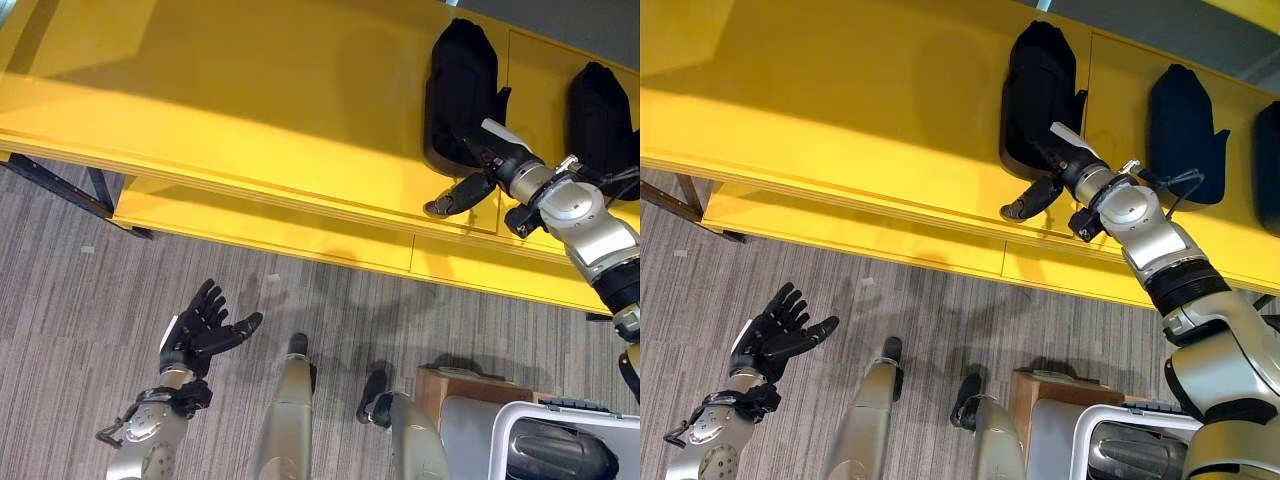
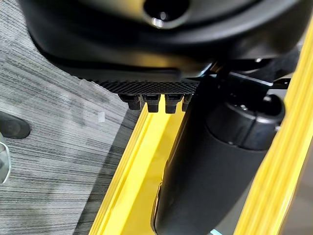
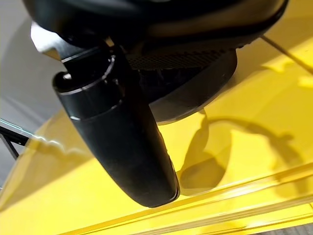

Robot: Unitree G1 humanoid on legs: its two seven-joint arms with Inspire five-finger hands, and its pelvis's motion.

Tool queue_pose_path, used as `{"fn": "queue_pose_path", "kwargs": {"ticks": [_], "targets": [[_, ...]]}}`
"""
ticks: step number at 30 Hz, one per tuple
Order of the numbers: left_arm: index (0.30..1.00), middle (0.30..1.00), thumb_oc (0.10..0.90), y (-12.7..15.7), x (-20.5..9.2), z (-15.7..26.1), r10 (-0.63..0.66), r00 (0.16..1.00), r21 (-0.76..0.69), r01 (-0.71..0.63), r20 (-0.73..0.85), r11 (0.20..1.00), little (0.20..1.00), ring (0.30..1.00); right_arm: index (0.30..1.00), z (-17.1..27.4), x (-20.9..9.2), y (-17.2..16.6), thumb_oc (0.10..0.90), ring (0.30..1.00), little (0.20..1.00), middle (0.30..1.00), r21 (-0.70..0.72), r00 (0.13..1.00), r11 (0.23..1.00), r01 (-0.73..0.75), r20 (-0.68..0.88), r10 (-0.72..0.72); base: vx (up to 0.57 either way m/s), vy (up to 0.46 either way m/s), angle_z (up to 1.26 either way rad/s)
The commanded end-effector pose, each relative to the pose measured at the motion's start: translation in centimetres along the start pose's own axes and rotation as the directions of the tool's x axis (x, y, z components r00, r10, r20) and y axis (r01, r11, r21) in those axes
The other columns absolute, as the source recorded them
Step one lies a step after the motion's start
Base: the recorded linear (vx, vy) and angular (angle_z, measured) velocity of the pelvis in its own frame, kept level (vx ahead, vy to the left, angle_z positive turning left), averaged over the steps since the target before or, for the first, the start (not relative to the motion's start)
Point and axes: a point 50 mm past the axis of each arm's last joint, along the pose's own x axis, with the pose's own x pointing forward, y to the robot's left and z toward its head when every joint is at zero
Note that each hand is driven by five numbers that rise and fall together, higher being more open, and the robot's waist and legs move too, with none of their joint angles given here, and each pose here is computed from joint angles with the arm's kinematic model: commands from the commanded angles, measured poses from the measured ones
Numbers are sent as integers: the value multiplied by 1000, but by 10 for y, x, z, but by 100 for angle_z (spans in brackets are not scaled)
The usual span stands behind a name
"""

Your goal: Move parts from the plastic box to the shelf.

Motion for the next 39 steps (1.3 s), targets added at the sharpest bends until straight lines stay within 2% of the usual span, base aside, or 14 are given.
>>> {"fn": "queue_pose_path", "kwargs": {"ticks": [1, 11, 20, 30, 33, 36, 37, 39], "targets": [[1000, 1000, 900, 0, -5, 22, -35, 992, 12, 34, 120, 999, 1000, 1000, 1000, 32, -6, -38, 900, 1000, 1000, 1000, 38, 979, 990, 137, 150, -141, 0, 0, 0], [1000, 1000, 900, 5, -5, 24, -15, 992, 16, 13, 122, 1000, 1000, 1000, 1000, 75, -14, -60, 900, 1000, 1000, 1000, -19, 943, 982, 187, 283, -174, 0, 0, 0], [1000, 1000, 900, 7, -5, 24, -9, 993, 12, 8, 120, 1000, 1000, 1000, 1000, 84, -23, -72, 900, 1000, 1000, 1000, -32, 929, 977, 210, 318, -189, 0, 0, 0], [1000, 1000, 900, 8, -6, 21, 7, 992, -7, -6, 123, 1000, 1000, 1000, 1000, 66, -53, -44, 900, 1000, 1000, 1000, 46, 917, 996, 80, 388, -92, -12, 3, -1], [1000, 1000, 900, 8, -8, 18, 15, 993, -23, -12, 121, 1000, 1000, 1000, 1000, 54, -64, -27, 900, 1000, 1000, 1000, 108, 914, 994, 1, 403, -45, 60, -13, -1], [1000, 1000, 900, 8, -9, 15, 19, 993, -35, -15, 115, 999, 1000, 1000, 1000, 44, -69, -19, 900, 1000, 1000, 1000, 184, 912, 983, -9, 404, -68, 66, -11, -7], [1000, 1000, 900, 7, -10, 12, 26, 994, -49, -21, 111, 999, 1000, 1000, 1000, 31, -75, -2, 900, 1000, 1000, 1000, 291, 908, 956, -39, 409, -87, 76, -5, -4], [1000, 1000, 900, 5, -9, 10, 27, 994, -62, -20, 110, 998, 1000, 1000, 1000, 21, -78, 13, 900, 1000, 1000, 1000, 403, 907, 913, -68, 407, -112, 78, 3, -5]]}}
